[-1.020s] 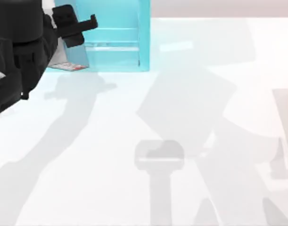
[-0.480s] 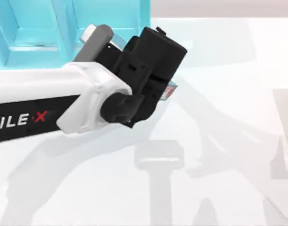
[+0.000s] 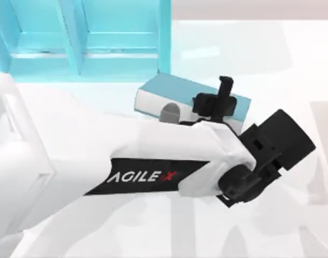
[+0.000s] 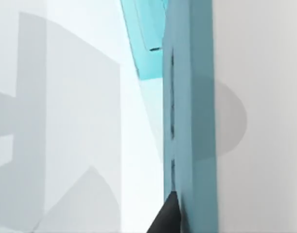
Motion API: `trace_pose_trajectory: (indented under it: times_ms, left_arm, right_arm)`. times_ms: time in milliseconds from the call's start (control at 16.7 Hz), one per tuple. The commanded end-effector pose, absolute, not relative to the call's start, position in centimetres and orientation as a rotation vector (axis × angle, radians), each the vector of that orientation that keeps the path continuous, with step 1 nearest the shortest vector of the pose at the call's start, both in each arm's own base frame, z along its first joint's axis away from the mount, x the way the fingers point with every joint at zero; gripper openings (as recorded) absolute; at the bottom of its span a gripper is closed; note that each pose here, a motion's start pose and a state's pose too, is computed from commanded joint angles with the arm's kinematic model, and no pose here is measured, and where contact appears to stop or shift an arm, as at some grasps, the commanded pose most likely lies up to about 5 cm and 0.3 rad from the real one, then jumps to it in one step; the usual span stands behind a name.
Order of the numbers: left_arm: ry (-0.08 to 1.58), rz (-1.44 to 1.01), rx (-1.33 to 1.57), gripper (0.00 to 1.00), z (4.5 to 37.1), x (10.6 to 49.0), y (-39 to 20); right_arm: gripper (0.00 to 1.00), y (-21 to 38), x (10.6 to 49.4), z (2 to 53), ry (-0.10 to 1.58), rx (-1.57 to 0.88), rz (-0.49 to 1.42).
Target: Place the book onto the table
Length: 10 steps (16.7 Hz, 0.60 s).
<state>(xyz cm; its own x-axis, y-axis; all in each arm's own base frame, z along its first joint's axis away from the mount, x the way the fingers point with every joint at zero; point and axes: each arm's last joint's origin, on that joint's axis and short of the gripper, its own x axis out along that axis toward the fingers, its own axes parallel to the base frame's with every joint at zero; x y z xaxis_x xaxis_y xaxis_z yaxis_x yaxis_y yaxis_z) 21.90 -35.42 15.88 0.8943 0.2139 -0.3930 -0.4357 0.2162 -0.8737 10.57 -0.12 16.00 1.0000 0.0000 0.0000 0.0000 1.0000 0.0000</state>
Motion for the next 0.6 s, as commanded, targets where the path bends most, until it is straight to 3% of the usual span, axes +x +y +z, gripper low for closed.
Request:
trace_pose_trajectory:
  times_ms: [300,600]
  left_arm:
    - [0.047,0.414,-1.458,0.00,13.9,19.3,-38.8]
    - [0.003,0.392,-1.510,0.00,13.4,18.5,-39.6]
  right_arm:
    - [1.00,-0.1,10.6,16.0,0.000,0.000,0.000]
    - [1.00,-0.1,10.6,16.0,0.000,0.000,0.000]
